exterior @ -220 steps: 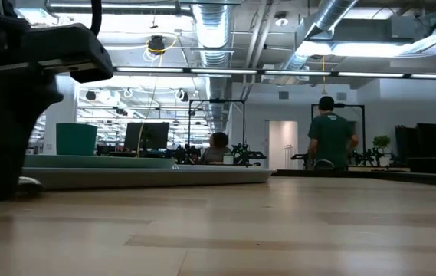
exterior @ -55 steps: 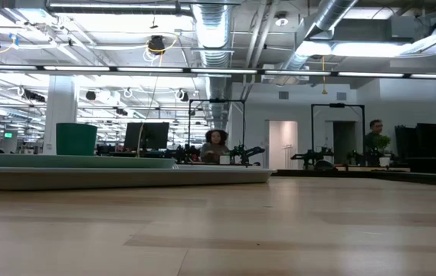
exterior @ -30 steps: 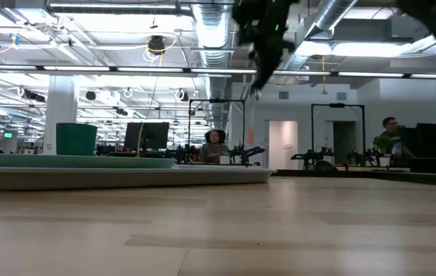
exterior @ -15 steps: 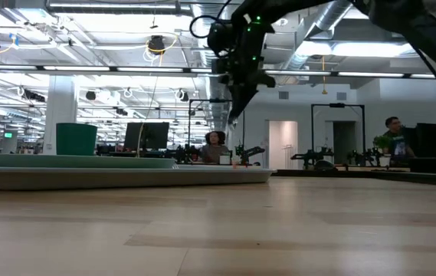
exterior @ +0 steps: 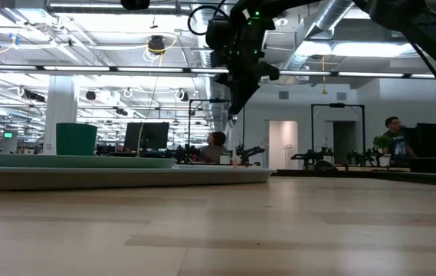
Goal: Pick and place plate/cup/fork/spoon on tray
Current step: Put the spoon on the gray tray to the right of the fork, then adjust the spoon on the gray tray to the right of the fork
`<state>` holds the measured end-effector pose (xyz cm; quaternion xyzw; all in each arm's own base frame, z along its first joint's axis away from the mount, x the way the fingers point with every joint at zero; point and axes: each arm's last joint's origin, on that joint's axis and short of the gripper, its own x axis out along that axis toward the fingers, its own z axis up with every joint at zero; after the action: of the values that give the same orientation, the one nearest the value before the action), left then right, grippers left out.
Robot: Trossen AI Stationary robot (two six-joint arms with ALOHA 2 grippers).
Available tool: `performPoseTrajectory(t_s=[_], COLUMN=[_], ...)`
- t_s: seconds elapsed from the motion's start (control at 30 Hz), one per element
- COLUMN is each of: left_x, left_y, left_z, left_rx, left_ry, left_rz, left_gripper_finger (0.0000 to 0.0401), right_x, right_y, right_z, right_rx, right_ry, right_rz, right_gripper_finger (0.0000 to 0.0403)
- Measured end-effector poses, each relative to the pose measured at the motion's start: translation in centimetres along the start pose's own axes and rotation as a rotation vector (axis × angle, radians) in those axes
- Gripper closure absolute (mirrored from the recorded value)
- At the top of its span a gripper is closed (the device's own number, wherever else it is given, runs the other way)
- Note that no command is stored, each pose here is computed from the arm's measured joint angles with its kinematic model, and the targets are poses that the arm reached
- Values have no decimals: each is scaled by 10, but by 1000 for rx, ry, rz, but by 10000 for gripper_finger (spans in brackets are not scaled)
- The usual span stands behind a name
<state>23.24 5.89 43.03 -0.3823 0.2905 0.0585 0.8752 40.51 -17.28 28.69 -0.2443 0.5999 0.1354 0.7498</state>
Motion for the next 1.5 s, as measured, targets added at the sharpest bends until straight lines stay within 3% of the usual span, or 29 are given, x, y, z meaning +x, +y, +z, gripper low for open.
performPoseTrajectory(t_s=[0.37,0.63,0.93,1.17,1.27,1.33,1.5], left_x=[0,0,0,0,0,-1,-39], left_y=[0,0,0,0,1,-1,-12], left_z=[0,0,0,0,1,5,13], left_rx=[5,11,23,30,15,-25,-85], left_ry=[-2,-3,-3,-3,-35,-93,-249], left_rz=[4,5,6,6,41,40,-71], left_gripper_finger=[122,122,122,122,122,122,122], right_x=[48,43,43,42,37,23,-2], right_y=[-5,-19,-21,-27,-29,-32,-40], right_z=[7,15,13,12,9,5,-8], right_rx=[-6,4,-41,22,116,253,835], right_ry=[59,-12,-9,-26,-18,-63,-231], right_rz=[39,-129,-134,-177,-176,-144,69], right_gripper_finger=[389,354,315,263,243,232,211])
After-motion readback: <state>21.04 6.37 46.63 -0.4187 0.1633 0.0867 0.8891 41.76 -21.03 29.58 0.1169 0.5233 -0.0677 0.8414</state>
